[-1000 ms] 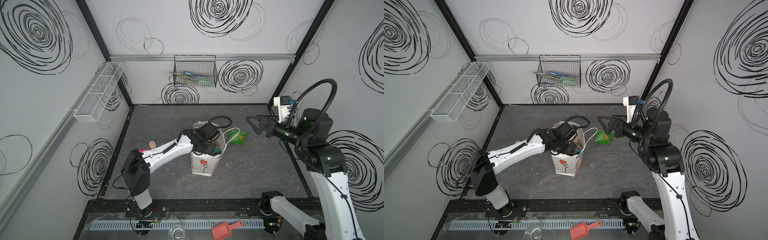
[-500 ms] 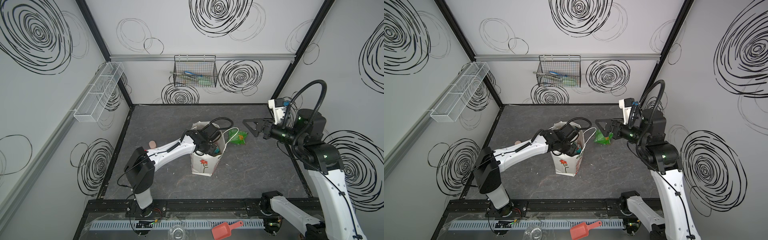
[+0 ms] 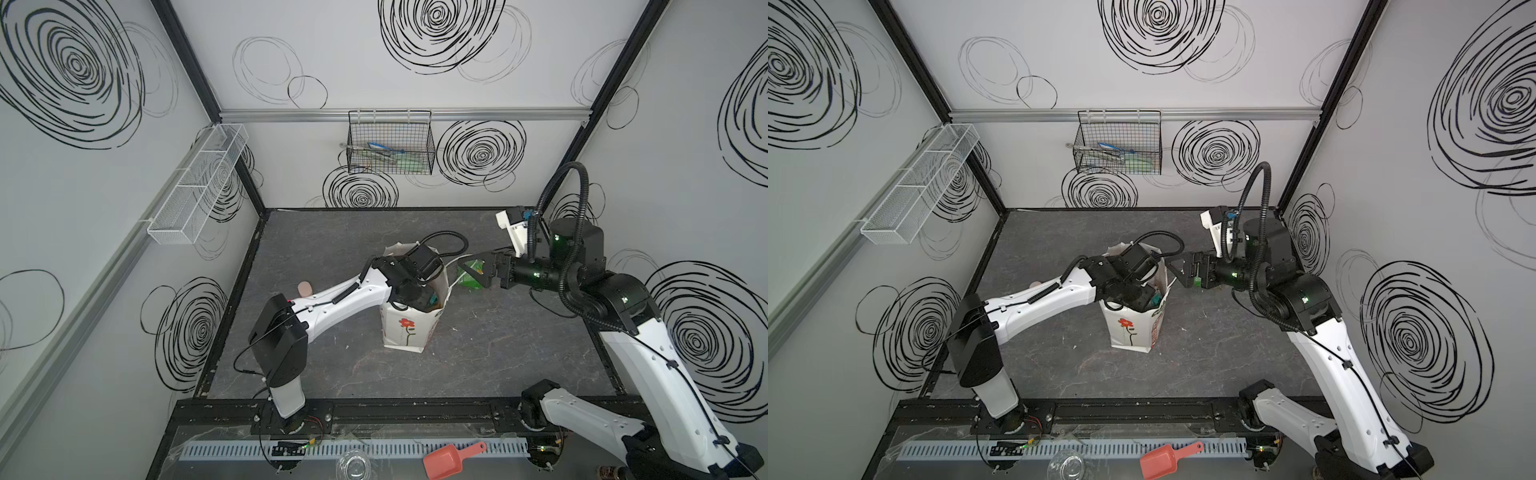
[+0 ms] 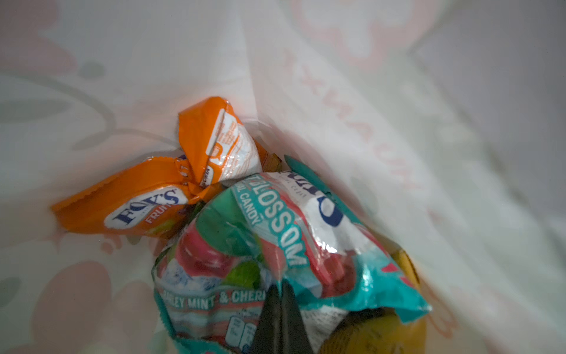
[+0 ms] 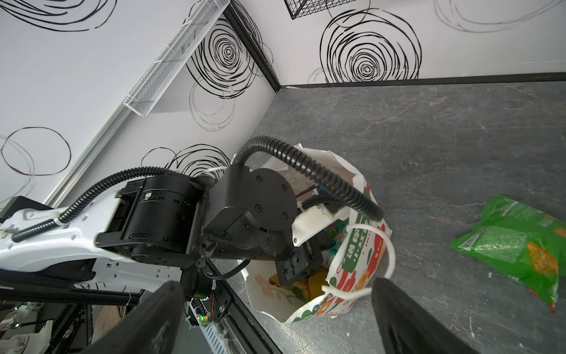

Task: Take the snacks out of the paper bag
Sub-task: Pick up the snack from the paper bag.

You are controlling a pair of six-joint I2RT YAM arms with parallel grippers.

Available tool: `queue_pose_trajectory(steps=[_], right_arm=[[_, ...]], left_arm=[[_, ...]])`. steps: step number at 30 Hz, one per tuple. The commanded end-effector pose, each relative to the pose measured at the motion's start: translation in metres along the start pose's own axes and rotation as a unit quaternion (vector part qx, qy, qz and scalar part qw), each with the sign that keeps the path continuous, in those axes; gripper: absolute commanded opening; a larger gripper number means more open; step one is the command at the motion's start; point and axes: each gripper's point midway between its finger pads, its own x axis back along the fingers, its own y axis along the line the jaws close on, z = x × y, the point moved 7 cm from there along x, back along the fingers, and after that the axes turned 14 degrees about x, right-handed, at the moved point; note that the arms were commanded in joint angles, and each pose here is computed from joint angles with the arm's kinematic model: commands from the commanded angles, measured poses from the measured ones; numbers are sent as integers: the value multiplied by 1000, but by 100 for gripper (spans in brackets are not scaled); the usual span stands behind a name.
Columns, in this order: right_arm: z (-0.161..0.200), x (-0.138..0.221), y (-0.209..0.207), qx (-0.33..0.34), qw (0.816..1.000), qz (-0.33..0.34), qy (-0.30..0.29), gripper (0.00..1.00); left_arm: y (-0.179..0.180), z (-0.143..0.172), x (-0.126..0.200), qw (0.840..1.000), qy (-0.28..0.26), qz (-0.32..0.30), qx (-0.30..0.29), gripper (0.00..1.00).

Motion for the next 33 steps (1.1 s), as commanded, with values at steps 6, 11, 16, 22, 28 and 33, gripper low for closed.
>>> queue_pose_trajectory(steps=[6, 11, 16, 22, 28, 33], right_arm=[[-2, 3, 0, 10, 1000, 28, -3, 100], [-8, 8, -1, 17, 999, 43, -15, 99], [-12, 13, -2, 21, 998, 59, -32, 99], [-14, 16, -2, 20, 997, 66, -42, 99], [-17, 22, -1, 18, 995, 76, -62, 98], [-21, 31, 0, 20, 992, 86, -85, 98]], left_arm=[[-3, -34, 55, 997, -72, 12, 14, 0], [-8, -46, 79, 994, -101, 26, 18, 0], [-7, -56, 96, 991, -130, 18, 20, 0], [-8, -62, 110, 989, -148, 24, 19, 0], [-14, -71, 140, 984, -172, 51, 16, 0], [-19, -77, 169, 977, -194, 84, 12, 0]])
